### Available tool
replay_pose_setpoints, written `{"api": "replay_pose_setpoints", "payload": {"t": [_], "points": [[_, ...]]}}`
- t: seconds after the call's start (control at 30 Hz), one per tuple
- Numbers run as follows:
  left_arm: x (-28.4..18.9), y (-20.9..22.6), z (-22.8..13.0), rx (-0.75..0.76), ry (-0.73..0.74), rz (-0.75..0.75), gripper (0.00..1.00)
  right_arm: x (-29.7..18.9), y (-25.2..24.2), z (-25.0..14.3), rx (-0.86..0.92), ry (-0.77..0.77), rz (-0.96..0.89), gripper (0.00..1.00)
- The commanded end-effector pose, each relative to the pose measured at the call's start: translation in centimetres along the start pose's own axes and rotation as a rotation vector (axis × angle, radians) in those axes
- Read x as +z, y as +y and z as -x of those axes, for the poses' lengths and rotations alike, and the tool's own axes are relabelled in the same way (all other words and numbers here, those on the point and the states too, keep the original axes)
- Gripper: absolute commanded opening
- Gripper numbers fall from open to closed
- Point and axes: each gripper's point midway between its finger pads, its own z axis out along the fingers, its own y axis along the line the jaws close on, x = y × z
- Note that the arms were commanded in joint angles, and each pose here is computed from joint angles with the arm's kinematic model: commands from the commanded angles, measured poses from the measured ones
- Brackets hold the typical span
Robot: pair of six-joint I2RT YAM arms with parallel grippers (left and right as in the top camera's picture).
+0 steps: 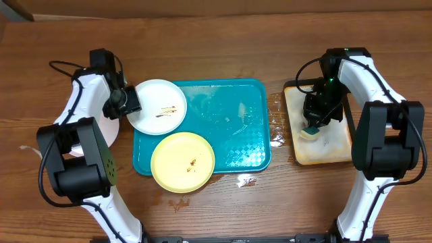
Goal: Clean dirty plates on tray and stack at the side
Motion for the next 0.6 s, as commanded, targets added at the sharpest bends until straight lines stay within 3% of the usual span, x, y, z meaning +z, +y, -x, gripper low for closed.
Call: {"api": "replay_pose_setpoints", "payload": {"t": [0.0,0.03,0.07,0.3,0.57], "points": [[0.6,-0.8,-0.2,0.026,0.012,-0.041,0.19,-1.9,0.2,0.5,-0.013,-0.062,0.008,0.04],[0.6,-1.0,-0.2,0.027,0.01,-0.045,0.06,-1.9,0.3,0.5,-0.012,-0.062,0.009,0.04],[0.6,-1.1,-0.1,0.026,0.007,-0.045,0.04,-1.9,0.2,0.4,-0.012,-0.061,0.009,0.04],[0.6,-3.0,-0.5,0.049,0.01,-0.051,0.04,-1.9,0.2,0.5,-0.013,-0.062,0.008,0.04],[0.6,-9.2,-2.5,0.188,0.016,-0.043,0.04,-1.9,0.3,0.6,-0.014,-0.067,0.01,0.04]]}}
